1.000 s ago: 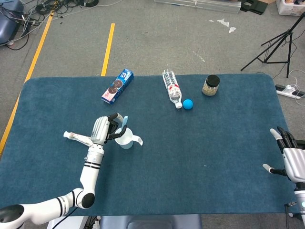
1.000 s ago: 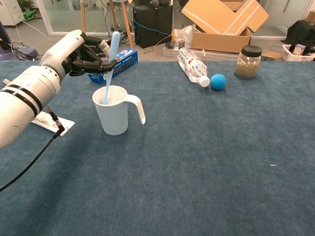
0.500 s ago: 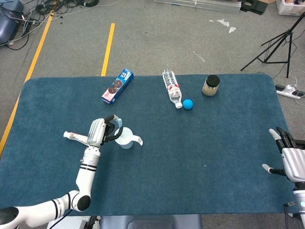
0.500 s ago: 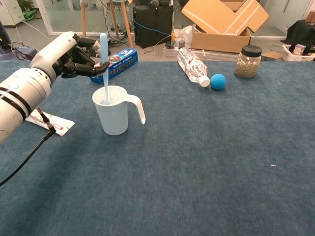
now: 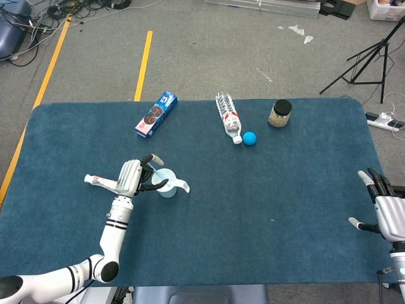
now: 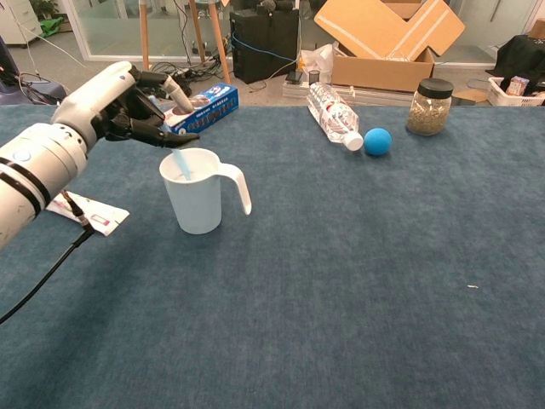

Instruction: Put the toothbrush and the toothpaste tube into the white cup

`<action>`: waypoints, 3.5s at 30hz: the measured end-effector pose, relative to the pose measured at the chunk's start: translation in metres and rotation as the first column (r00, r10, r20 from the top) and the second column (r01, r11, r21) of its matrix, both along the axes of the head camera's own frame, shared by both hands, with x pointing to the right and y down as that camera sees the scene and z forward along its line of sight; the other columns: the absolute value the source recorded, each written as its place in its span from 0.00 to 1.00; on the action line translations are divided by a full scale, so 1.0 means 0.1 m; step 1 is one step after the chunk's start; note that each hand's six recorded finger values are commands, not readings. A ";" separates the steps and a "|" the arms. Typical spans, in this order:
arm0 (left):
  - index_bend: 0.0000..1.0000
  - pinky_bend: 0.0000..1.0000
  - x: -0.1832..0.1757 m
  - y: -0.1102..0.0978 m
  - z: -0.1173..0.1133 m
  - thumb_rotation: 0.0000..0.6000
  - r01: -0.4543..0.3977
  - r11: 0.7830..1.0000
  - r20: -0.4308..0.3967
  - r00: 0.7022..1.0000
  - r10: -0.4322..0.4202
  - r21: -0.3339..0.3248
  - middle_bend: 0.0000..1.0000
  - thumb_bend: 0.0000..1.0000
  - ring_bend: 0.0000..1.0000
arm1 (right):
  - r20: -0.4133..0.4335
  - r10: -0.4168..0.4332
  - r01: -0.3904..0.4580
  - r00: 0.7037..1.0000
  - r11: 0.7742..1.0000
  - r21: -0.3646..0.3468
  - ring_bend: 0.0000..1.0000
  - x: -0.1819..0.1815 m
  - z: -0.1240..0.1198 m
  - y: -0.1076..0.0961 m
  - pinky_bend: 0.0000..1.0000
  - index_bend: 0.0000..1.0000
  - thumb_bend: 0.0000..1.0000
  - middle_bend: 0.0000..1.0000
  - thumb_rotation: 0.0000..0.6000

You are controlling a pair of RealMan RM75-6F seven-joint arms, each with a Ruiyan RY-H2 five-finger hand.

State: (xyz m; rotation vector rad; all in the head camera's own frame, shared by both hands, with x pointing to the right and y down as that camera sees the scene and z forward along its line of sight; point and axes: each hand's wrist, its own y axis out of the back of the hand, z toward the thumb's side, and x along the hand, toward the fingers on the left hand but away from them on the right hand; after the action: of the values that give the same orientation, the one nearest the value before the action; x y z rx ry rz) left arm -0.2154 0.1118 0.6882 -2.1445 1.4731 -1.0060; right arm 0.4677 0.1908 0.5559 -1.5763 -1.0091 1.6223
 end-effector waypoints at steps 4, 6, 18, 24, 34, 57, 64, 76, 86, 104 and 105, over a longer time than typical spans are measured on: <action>0.44 1.00 0.02 0.01 -0.08 1.00 -0.015 1.000 -0.001 1.000 0.015 0.014 1.00 0.09 1.00 | 0.001 0.000 0.000 1.000 1.000 -0.001 0.06 0.00 0.00 0.00 0.50 0.03 0.00 0.03 1.00; 0.44 1.00 0.03 0.01 -0.14 1.00 -0.021 0.999 -0.004 1.000 0.021 0.025 1.00 0.09 1.00 | 0.001 -0.001 0.001 1.000 1.000 -0.003 0.06 0.00 0.01 0.00 0.50 0.03 0.00 0.03 1.00; 0.41 1.00 -0.04 0.01 -0.47 1.00 -0.063 0.994 0.024 0.998 0.061 0.095 1.00 0.07 1.00 | -0.001 -0.002 0.002 1.000 1.000 -0.004 0.06 -0.01 0.01 0.00 0.50 0.03 0.00 0.04 1.00; 0.41 1.00 -0.21 0.04 -0.65 1.00 -0.109 0.982 0.105 0.990 0.093 0.156 1.00 0.07 1.00 | 0.001 0.000 0.000 1.000 1.000 0.002 0.06 0.00 -0.01 0.00 0.50 0.03 0.00 0.04 1.00; 0.17 0.88 -0.91 0.07 -0.93 1.00 -0.197 0.971 0.329 0.933 0.143 0.135 0.75 0.07 0.73 | -0.002 -0.008 0.008 1.000 1.000 -0.005 0.06 -0.02 0.02 0.02 0.50 0.03 0.00 0.04 1.00; 0.11 0.58 -1.56 -0.07 -0.20 1.00 -0.397 0.852 0.582 0.622 0.524 -0.342 0.35 0.07 0.35 | -0.003 -0.007 0.007 1.000 0.999 0.042 0.06 -0.03 -0.12 0.01 0.50 0.03 0.00 0.04 1.00; 0.16 0.33 -1.56 -0.10 0.00 1.00 -0.452 0.805 0.629 0.510 0.587 -0.385 0.09 0.07 0.06 | 0.003 -0.002 0.001 1.000 0.997 0.073 0.06 -0.02 -0.22 0.01 0.50 0.03 0.00 0.04 1.00; 0.34 0.00 -1.64 -0.17 0.28 1.00 -0.476 0.781 0.699 0.391 0.599 -0.404 0.00 0.07 0.00 | 0.002 0.004 -0.004 1.000 0.998 0.070 0.06 0.01 -0.21 0.00 0.50 0.03 0.00 0.04 1.00; 0.42 0.00 -1.72 -0.19 0.47 1.00 -0.445 0.783 0.726 0.340 0.597 -0.435 0.00 0.07 0.00 | 0.002 0.006 -0.006 1.000 0.998 0.066 0.06 0.01 -0.20 0.00 0.50 0.03 0.00 0.04 1.00; 0.52 0.00 -1.78 -0.17 0.52 1.00 -0.413 0.803 0.729 0.367 0.578 -0.429 0.00 0.07 0.00 | -0.003 0.004 -0.004 1.000 0.999 0.055 0.06 0.01 -0.16 0.00 0.50 0.03 0.00 0.04 1.00; 0.49 0.00 -1.79 -0.17 0.52 1.00 -0.412 0.805 0.729 0.368 0.576 -0.428 0.00 0.07 0.00 | -0.003 0.005 -0.004 1.000 0.999 0.054 0.06 0.01 -0.16 0.00 0.50 0.03 0.00 0.04 1.00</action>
State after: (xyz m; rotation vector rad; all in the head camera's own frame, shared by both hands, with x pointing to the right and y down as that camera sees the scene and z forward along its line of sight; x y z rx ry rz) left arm -0.3942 0.0944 0.7403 -1.5588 0.2155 -1.6048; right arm 0.4684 0.1909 0.5397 -1.5366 -1.0467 1.5872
